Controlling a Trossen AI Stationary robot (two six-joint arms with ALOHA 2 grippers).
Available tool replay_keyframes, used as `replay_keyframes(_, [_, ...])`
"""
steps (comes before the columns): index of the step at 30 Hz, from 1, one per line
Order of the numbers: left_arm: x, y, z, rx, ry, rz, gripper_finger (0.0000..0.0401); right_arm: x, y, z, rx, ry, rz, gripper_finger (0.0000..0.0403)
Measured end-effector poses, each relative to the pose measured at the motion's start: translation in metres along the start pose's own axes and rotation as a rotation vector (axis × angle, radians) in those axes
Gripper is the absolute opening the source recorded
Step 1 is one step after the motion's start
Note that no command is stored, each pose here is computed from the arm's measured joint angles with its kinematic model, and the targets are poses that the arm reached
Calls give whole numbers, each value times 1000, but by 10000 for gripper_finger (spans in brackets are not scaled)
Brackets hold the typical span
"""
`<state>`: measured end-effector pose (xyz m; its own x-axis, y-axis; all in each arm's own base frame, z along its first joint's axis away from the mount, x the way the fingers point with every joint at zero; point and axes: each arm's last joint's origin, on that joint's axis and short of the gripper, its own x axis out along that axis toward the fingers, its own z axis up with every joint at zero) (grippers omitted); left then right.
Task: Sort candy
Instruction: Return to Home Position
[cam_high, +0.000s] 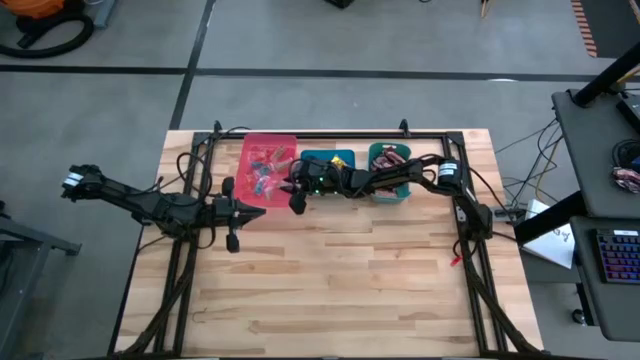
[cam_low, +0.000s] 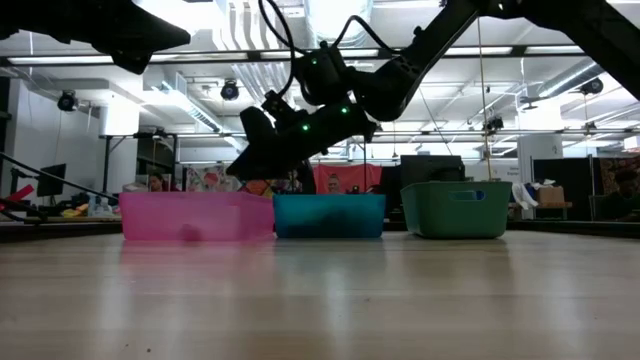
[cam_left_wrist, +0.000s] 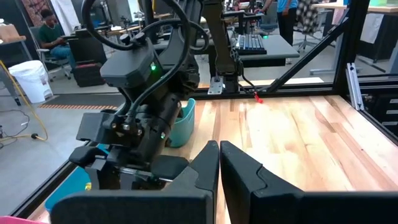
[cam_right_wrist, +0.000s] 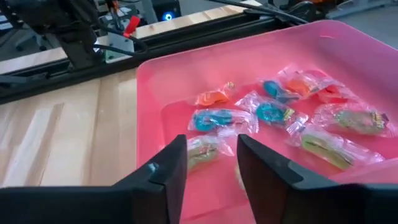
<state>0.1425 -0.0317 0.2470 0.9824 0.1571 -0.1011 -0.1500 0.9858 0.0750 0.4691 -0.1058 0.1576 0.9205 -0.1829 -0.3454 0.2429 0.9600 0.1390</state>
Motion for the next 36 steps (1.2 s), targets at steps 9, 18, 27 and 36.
replay_keyframes(9, [0,0,0,-7,3,0,0,-21,18,23,-98,-37,135,160])
replay_keyframes(18, [-1,1,-2,23,14,0,0,-77,45,28,-247,-61,190,134])
replay_keyframes(27, [-5,5,-5,86,-12,-24,0,-159,35,3,-277,-129,159,118])
replay_keyframes(36, [-24,20,-30,28,-141,20,0,-241,24,-19,-284,-215,95,116])
